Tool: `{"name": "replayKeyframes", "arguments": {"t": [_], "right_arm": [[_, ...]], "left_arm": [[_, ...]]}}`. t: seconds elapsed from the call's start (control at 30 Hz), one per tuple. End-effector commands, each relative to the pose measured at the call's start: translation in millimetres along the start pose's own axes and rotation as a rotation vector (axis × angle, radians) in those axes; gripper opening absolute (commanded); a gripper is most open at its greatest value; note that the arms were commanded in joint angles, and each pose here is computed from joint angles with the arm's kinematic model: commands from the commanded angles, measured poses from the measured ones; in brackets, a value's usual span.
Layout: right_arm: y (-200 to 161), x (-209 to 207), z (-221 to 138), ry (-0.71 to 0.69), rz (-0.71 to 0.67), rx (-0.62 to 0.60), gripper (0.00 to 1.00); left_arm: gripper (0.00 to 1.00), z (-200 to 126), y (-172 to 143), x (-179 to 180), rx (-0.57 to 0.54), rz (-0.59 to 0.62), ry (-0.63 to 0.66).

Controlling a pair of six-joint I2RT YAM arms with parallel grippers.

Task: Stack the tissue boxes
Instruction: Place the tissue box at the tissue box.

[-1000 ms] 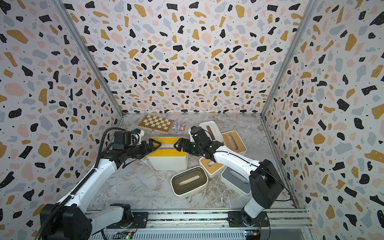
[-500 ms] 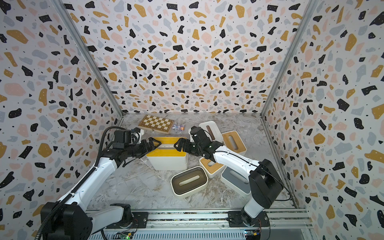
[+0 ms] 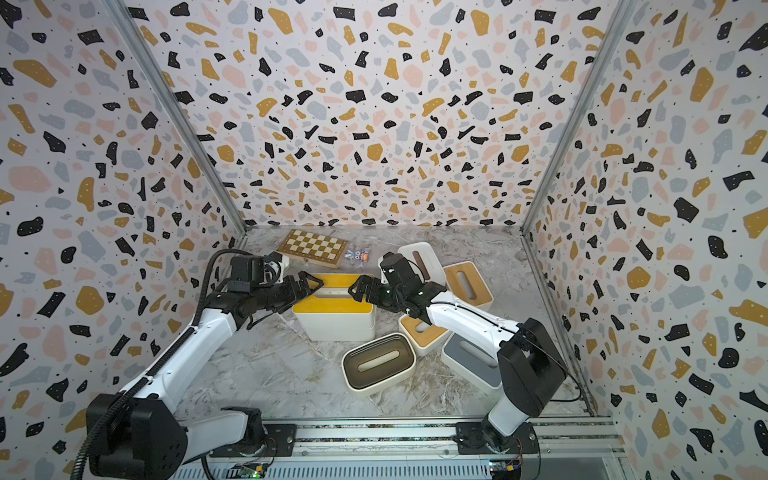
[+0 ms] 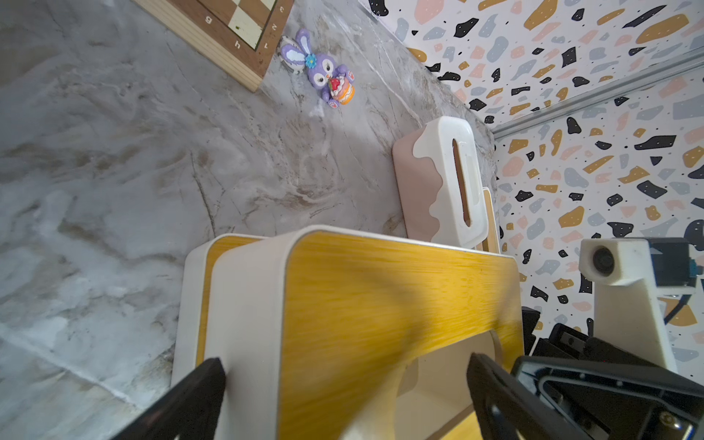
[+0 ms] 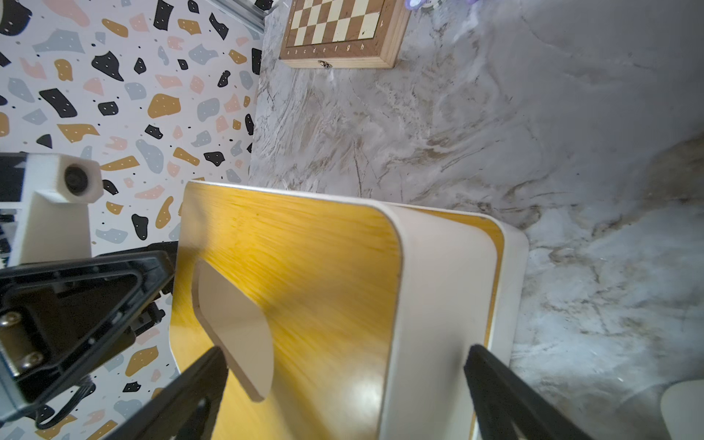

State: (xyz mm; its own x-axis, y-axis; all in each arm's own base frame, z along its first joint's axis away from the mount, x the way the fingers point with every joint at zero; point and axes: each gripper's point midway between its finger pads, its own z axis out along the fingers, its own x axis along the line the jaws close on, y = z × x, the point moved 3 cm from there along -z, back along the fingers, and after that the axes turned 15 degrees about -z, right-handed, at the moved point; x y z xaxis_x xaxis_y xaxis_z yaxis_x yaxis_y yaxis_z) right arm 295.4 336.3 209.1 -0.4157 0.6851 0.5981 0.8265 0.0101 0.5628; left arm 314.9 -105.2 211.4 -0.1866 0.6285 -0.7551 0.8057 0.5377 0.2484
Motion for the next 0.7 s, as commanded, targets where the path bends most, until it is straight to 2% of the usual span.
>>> {"name": "replayKeyframes", "arguments": {"t": [0.0, 0.2, 0.67], "right_arm": [[15, 19, -11, 0.033, -0.013, -0.055, 0.99], [17, 17, -12, 0.016, -0.012, -0.058, 0.99], [18, 10, -19, -0.028, 0.000, -0.061, 0.99]], "left_arm": [[1.00, -3, 5, -18, 0.002, 0.031, -0.052], [1.00, -6, 3, -17, 0.008, 0.032, -0.040], [1.00, -22, 16, -15, -0.088, 0.053, 0.059]]}}
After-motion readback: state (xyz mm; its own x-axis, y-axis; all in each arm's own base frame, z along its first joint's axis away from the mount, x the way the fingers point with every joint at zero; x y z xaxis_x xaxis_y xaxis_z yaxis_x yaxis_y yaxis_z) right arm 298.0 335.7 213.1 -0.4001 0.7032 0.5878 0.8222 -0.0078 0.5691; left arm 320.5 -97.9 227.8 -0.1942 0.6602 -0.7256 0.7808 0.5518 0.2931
